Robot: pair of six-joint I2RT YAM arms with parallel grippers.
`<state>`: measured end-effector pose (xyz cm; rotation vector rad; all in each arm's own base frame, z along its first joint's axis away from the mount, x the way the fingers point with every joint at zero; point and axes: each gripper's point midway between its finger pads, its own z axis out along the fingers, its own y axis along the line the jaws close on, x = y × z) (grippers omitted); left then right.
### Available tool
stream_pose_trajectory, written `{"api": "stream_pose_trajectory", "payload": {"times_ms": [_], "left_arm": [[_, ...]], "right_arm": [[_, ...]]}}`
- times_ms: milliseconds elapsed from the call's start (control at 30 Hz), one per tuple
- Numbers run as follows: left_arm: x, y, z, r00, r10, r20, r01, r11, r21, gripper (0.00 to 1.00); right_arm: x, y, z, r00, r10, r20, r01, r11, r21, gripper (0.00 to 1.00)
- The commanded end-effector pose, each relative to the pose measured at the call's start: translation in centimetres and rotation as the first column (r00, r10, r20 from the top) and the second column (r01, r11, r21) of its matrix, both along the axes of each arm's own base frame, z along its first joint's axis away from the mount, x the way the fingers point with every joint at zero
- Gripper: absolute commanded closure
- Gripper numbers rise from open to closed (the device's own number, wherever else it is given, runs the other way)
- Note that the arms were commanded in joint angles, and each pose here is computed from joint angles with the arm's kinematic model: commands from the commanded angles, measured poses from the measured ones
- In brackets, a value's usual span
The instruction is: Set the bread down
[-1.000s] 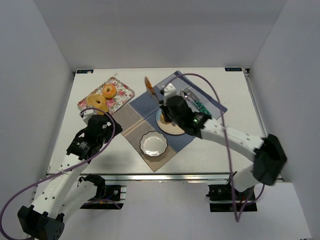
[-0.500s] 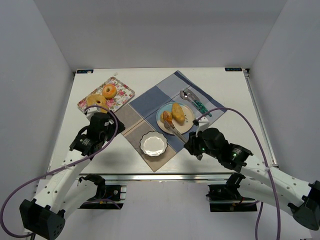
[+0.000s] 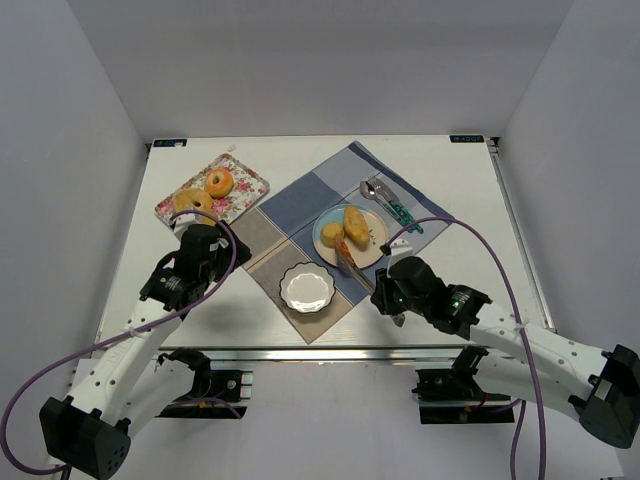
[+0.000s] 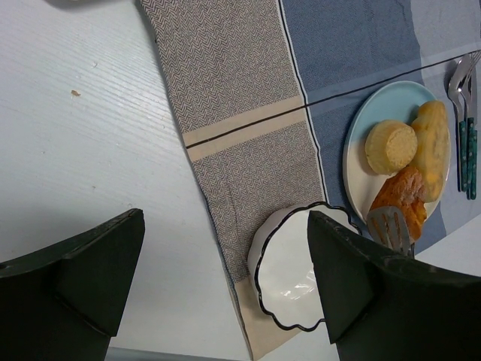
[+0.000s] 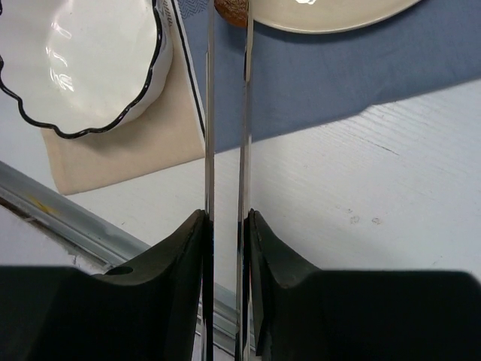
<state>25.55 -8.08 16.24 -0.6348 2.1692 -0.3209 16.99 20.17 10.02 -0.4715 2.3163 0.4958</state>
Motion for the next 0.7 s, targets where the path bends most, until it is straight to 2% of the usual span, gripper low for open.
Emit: {"api": "stream_pose_trajectory", "payload": {"times_ms": [0, 67, 167, 233, 333, 667], "left_arm": [[0.2, -0.2, 0.4, 1.0, -0.012, 0.019, 0.012, 1.0, 0.001, 0.02], [0.2, -0.2, 0.2, 1.0, -0.01, 0.013, 0.01, 1.0, 0.003, 0.02], [0.4, -0.3, 0.2, 1.0, -0.014, 0.009, 0.014, 1.0, 0.001, 0.02], [0.5, -0.5, 0.2, 1.0, -0.018, 0.013, 0.018, 1.0, -0.002, 0.02], [0.5, -0.5, 0.1, 1.0, -0.023, 0.007, 0.023, 1.0, -0.002, 0.02], [0.7, -0.7, 0.2, 1.0, -0.028, 0.013, 0.028, 1.0, -0.007, 0.02]], "right_arm": [[1.1, -1.0, 0.3, 0.996, -0.085, 0.029, 0.086, 0.996, -0.023, 0.69], [1.2, -1.0, 0.4, 0.995, -0.091, 0.036, 0.092, 0.995, -0.024, 0.62], [1.6, -1.4, 0.8, 0.992, -0.117, 0.055, 0.119, 0.992, -0.036, 0.61], [1.8, -1.6, 1.0, 0.99, -0.125, 0.063, 0.128, 0.991, -0.041, 0.52], [1.8, -1.6, 1.4, 0.99, -0.124, 0.066, 0.127, 0.991, -0.042, 0.49], [1.5, -1.9, 2.7, 0.99, -0.119, 0.074, 0.121, 0.992, -0.021, 0.47]]}}
